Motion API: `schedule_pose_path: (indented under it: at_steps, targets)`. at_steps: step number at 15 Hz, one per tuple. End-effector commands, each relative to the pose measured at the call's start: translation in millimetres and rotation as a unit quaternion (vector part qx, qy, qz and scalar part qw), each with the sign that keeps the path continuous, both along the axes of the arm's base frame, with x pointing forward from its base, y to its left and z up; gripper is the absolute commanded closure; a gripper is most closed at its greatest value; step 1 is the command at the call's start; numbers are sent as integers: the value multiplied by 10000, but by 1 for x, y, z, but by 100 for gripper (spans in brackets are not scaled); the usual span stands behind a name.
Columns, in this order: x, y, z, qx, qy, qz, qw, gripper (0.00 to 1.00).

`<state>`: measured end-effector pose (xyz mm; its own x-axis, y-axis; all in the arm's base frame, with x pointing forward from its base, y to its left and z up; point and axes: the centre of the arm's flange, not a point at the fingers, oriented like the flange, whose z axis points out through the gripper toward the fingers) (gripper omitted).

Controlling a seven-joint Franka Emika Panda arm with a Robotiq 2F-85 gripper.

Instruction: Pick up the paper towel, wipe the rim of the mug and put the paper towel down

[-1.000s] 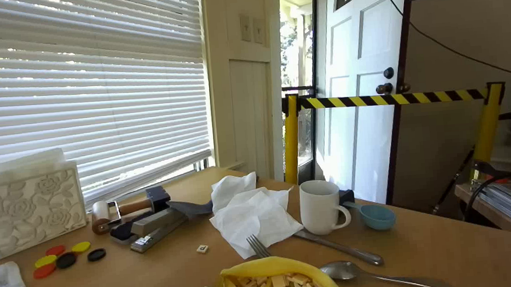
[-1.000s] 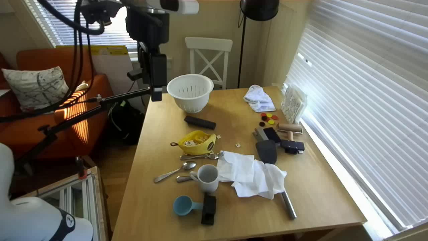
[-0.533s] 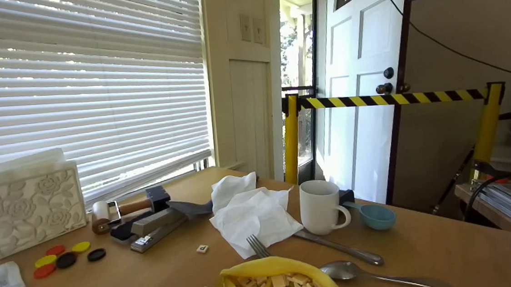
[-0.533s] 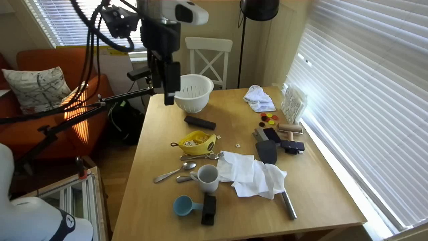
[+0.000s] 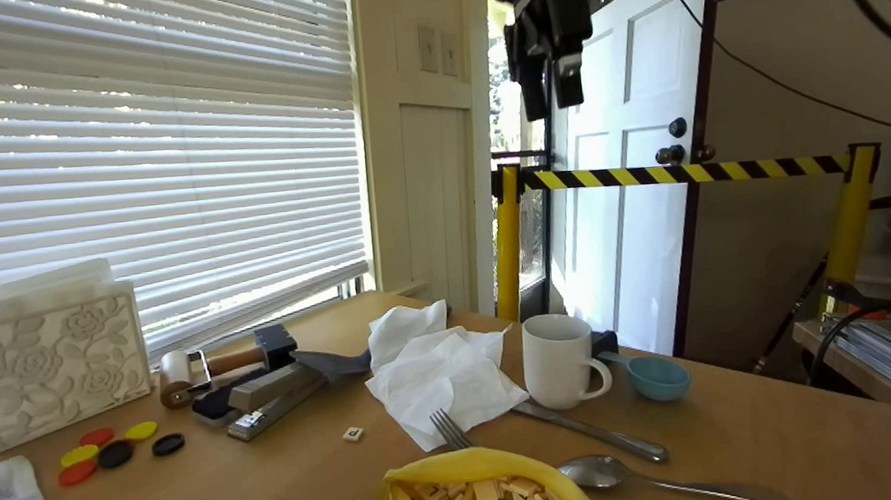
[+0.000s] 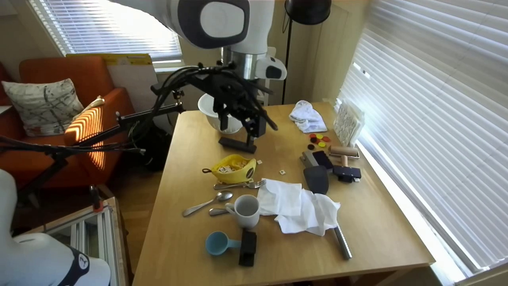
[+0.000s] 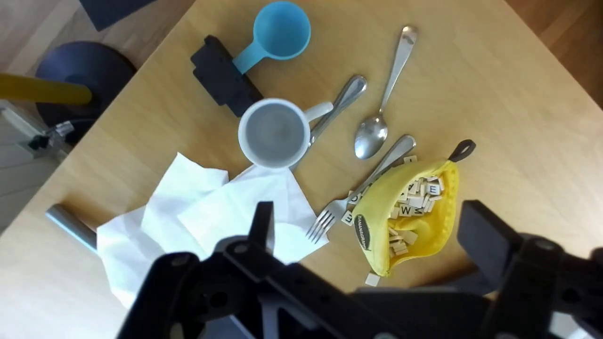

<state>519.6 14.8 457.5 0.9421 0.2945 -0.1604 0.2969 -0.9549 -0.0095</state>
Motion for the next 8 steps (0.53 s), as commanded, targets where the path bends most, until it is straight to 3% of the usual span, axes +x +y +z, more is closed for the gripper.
schedule_pose_path:
  at_steps: [1, 6, 8]
  targets:
    - [36, -15, -39, 75, -131, 988, 9950, 0]
    - [69, -21, -106, 24, -457, 2207, 9743, 0]
    - [78, -25, -136, 38, -504, 2385, 9698, 0]
